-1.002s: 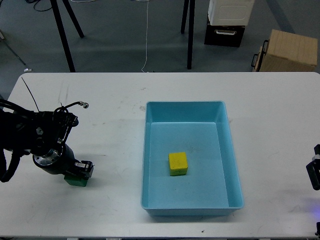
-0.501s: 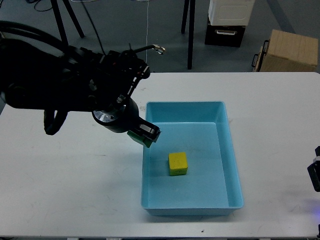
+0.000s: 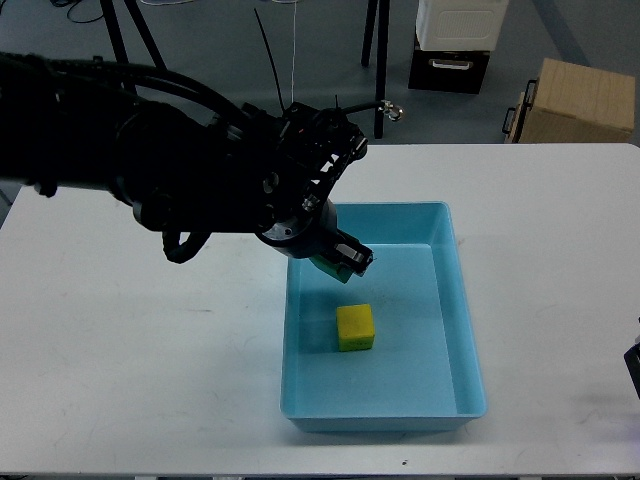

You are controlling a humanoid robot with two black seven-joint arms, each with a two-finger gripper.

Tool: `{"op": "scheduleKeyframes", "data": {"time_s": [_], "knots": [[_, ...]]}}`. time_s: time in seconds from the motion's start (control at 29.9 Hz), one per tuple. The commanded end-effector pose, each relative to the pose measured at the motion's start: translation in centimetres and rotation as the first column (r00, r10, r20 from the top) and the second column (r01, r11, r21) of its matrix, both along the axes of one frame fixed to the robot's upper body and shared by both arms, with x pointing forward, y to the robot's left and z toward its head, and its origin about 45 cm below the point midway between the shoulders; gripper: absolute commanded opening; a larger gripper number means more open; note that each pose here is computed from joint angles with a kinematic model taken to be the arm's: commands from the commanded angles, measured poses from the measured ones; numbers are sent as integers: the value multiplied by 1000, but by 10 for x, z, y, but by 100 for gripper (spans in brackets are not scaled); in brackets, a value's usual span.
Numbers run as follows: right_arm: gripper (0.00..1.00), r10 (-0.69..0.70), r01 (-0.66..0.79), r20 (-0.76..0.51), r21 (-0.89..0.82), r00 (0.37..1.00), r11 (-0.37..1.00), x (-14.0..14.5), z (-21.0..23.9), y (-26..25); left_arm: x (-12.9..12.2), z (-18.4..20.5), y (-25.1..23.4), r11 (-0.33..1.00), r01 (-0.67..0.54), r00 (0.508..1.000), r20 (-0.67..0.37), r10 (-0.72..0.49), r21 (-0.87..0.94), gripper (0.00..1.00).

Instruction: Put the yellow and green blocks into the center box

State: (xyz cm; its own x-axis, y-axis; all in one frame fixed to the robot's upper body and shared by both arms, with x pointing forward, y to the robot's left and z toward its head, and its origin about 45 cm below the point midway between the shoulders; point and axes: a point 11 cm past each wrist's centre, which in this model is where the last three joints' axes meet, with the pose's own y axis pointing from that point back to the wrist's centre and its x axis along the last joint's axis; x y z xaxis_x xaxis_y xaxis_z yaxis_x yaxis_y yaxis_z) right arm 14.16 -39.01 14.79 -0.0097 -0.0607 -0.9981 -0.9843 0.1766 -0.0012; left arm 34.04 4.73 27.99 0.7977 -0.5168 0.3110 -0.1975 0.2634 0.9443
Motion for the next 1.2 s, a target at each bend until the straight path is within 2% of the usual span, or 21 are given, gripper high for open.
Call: {"op": "scheduleKeyframes", "data": {"time_s": [0.0, 0.13, 0.23, 0.33, 0.43, 0.57, 0.6, 0.67, 0.77, 0.9, 1.07, 1.17], "knots": [[100, -2, 2, -1, -5, 1000, 1000, -1, 0, -1, 0, 8, -13, 999, 12, 1000, 5, -12, -42, 97], [100, -35, 35, 13, -28, 999, 999, -3, 7, -13, 21, 30, -29, 992, -8, 997, 78, 18, -125, 98], [100, -48, 50, 39, -48, 998, 998, -2, 17, -20, 31, 66, -68, 948, 5, 996, 90, 25, -317, 98], [100, -33, 36, 64, -49, 997, 998, 2, 25, -16, 26, 85, -98, 852, -27, 1000, -3, 29, -523, 98], [100, -27, 30, 68, -45, 997, 999, 3, 25, -13, 31, 118, -100, 683, -127, 991, -123, 55, -719, 99], [100, -27, 31, 79, -54, 997, 998, 4, 30, -14, 36, 136, -91, 483, -280, 952, -304, 30, -830, 99], [100, -25, 30, 83, -56, 996, 998, 4, 31, -14, 40, 140, -87, 423, -329, 936, -352, 25, -844, 100], [100, -24, 30, 97, -60, 995, 998, 6, 36, -14, 66, 151, -68, 251, -435, 898, -436, 51, -865, 100], [100, -22, 30, 116, -67, 993, 997, 8, 42, -14, 103, 166, -24, -77, -562, 824, -565, 34, -824, 100], [100, -22, 30, 120, -66, 993, 997, 9, 42, -14, 132, 168, 33, -414, -629, 742, -668, -65, -658, 99], [100, -19, 29, 137, -67, 990, 997, 11, 48, -12, 149, 149, 130, -707, -582, 688, -707, -164, -402, 99], [100, -24, 33, 141, -66, 990, 997, 10, 49, -13, 142, 135, 176, -796, -543, 680, -696, -230, -267, 99]]}}
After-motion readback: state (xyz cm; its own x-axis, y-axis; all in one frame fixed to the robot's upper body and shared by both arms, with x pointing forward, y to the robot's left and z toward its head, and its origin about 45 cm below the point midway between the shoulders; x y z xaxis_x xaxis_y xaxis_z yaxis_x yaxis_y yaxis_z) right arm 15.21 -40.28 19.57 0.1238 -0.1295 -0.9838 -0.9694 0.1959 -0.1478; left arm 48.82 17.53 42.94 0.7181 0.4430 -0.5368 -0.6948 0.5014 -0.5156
